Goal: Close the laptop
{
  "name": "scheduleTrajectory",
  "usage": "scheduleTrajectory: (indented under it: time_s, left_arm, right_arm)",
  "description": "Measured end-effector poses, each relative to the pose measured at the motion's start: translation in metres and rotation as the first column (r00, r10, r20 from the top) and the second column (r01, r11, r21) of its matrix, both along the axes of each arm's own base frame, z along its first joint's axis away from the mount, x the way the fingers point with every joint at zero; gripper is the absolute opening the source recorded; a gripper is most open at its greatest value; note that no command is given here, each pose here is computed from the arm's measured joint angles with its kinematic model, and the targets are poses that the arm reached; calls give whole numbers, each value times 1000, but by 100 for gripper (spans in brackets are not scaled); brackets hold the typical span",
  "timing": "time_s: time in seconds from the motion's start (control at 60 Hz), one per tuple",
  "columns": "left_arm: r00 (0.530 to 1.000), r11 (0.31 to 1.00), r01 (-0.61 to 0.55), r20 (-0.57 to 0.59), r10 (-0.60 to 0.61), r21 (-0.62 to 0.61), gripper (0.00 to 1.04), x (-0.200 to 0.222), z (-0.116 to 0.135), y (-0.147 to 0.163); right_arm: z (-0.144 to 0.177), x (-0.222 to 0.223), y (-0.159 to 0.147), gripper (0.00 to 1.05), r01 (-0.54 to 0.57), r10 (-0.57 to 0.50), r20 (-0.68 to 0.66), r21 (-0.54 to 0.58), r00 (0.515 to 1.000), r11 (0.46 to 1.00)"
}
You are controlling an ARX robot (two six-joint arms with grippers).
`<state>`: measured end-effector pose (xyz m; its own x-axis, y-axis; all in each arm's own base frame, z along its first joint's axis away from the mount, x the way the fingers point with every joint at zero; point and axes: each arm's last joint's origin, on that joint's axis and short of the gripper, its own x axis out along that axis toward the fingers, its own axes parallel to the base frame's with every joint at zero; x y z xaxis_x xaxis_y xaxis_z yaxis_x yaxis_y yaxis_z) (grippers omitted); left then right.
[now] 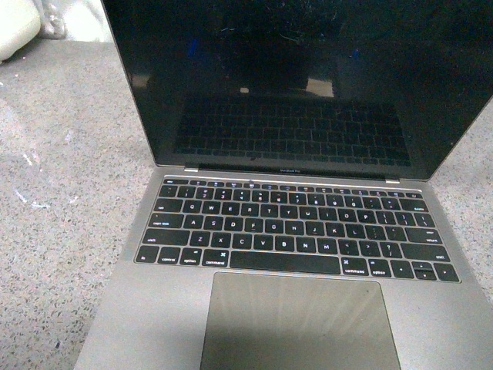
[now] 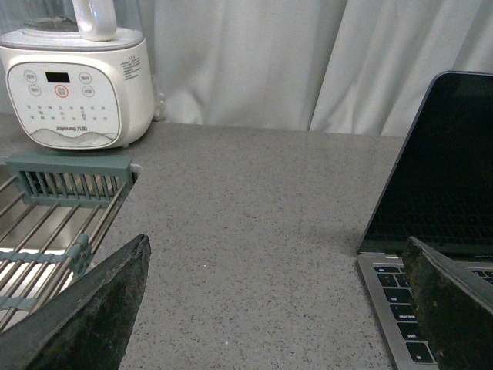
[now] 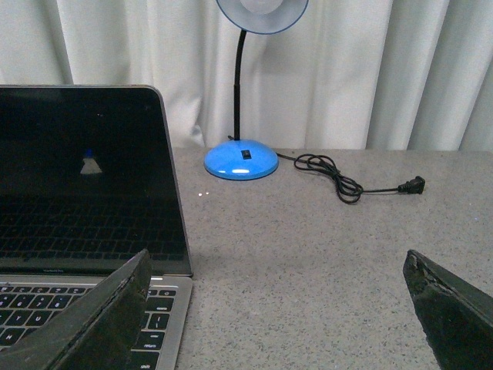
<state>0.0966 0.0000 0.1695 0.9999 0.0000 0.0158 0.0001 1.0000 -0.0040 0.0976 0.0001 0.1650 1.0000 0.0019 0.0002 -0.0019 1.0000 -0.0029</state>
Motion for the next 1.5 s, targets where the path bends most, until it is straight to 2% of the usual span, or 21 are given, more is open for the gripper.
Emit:
scheduleTrajectory:
  time_s: [1.5]
  left_arm:
    - [1000, 1000, 0, 0, 0, 0, 98, 0, 0, 0]
  right_arm:
    - [0, 0, 0, 96, 0, 0, 0, 0, 1000, 1000]
